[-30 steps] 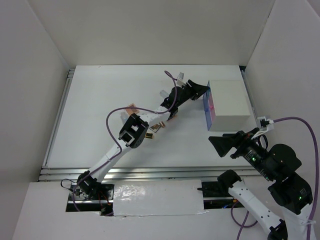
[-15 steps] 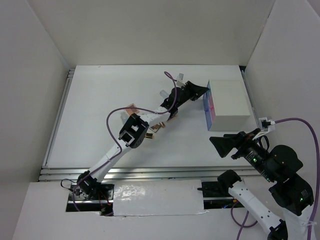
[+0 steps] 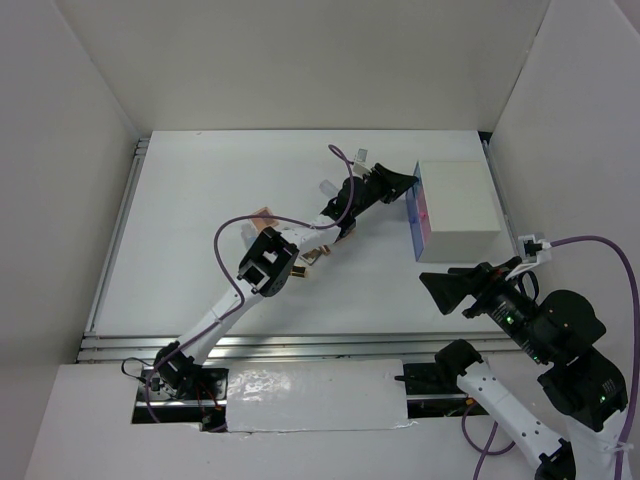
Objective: Organize the makeup
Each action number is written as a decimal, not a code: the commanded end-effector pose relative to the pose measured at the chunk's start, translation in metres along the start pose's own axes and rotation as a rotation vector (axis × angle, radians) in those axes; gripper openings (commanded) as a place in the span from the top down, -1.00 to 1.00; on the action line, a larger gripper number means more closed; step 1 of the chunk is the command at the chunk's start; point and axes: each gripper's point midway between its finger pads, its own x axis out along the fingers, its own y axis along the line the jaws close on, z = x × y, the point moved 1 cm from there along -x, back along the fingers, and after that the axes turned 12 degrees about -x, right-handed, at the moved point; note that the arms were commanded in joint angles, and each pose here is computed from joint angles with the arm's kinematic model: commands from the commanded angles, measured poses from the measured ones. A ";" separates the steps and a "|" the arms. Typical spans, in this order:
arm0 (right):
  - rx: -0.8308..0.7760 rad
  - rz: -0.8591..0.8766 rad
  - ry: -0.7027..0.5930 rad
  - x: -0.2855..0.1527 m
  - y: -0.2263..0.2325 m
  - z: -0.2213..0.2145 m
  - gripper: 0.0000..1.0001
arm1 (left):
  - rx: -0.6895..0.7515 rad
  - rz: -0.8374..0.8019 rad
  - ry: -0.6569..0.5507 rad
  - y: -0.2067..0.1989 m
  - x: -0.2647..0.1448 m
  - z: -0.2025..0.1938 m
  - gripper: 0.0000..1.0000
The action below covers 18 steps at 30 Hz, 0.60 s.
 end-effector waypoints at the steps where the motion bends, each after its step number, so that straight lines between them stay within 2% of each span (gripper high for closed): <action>1: -0.012 0.000 -0.035 -0.008 0.002 0.010 -0.99 | 0.013 -0.097 0.013 -0.030 0.002 -0.007 0.18; 6: -0.015 -0.002 -0.035 -0.008 0.001 0.010 -1.00 | 0.013 -0.111 0.003 -0.036 0.004 -0.003 0.27; 12: -0.016 -0.012 -0.033 -0.005 -0.001 0.010 -1.00 | 0.006 -0.127 0.015 -0.037 -0.005 -0.002 0.64; 15: -0.018 -0.011 -0.032 -0.003 -0.001 0.009 -1.00 | 0.022 -0.129 0.013 -0.043 -0.010 0.006 0.62; 18: -0.018 -0.014 -0.029 -0.001 -0.001 0.009 -0.99 | 0.021 -0.145 0.011 -0.048 -0.017 0.015 0.73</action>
